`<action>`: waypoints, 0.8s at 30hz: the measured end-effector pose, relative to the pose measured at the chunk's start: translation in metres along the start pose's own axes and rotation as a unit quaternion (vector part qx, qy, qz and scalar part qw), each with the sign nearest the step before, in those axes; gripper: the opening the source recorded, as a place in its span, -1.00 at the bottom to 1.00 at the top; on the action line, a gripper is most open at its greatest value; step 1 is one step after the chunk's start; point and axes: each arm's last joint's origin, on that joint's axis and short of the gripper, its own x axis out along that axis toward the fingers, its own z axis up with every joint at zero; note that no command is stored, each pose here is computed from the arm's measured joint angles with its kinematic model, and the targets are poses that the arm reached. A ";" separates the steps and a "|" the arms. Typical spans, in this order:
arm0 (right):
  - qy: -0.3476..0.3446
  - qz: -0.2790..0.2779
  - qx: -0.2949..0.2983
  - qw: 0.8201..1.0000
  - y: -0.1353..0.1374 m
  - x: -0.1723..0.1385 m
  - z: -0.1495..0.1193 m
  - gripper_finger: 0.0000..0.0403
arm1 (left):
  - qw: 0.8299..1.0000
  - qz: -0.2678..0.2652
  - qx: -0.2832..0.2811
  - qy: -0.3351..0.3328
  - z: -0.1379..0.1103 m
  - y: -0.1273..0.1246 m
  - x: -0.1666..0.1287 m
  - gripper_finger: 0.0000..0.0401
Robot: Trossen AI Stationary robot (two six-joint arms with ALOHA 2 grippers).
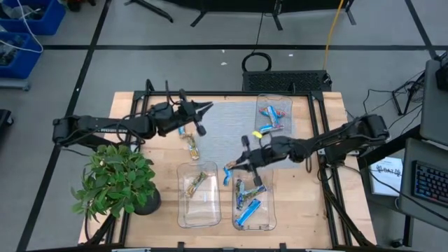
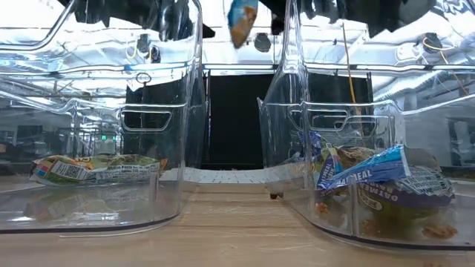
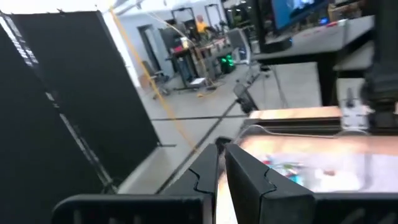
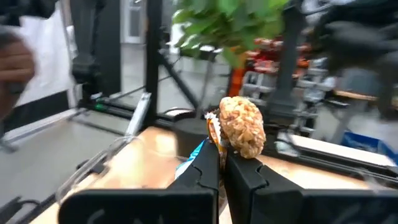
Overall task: Pick and place Granola Bars by type
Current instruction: Put the top left yellow granola bar into the bottom left transparent bin
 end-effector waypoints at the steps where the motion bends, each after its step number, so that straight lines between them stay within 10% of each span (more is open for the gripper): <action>1: 0.001 0.014 0.000 1.000 0.002 0.006 0.000 -1.00 | 1.000 0.006 0.006 0.000 0.000 0.003 0.001 -0.82; 14: 0.014 0.099 0.014 0.995 0.026 0.084 -0.019 -1.00 | 0.989 0.134 -0.031 0.048 -0.016 0.045 0.008 -0.81; 24: 0.055 0.092 0.009 0.994 0.017 0.107 -0.057 -1.00 | 0.997 0.056 -0.026 0.047 -0.013 0.036 0.004 -0.81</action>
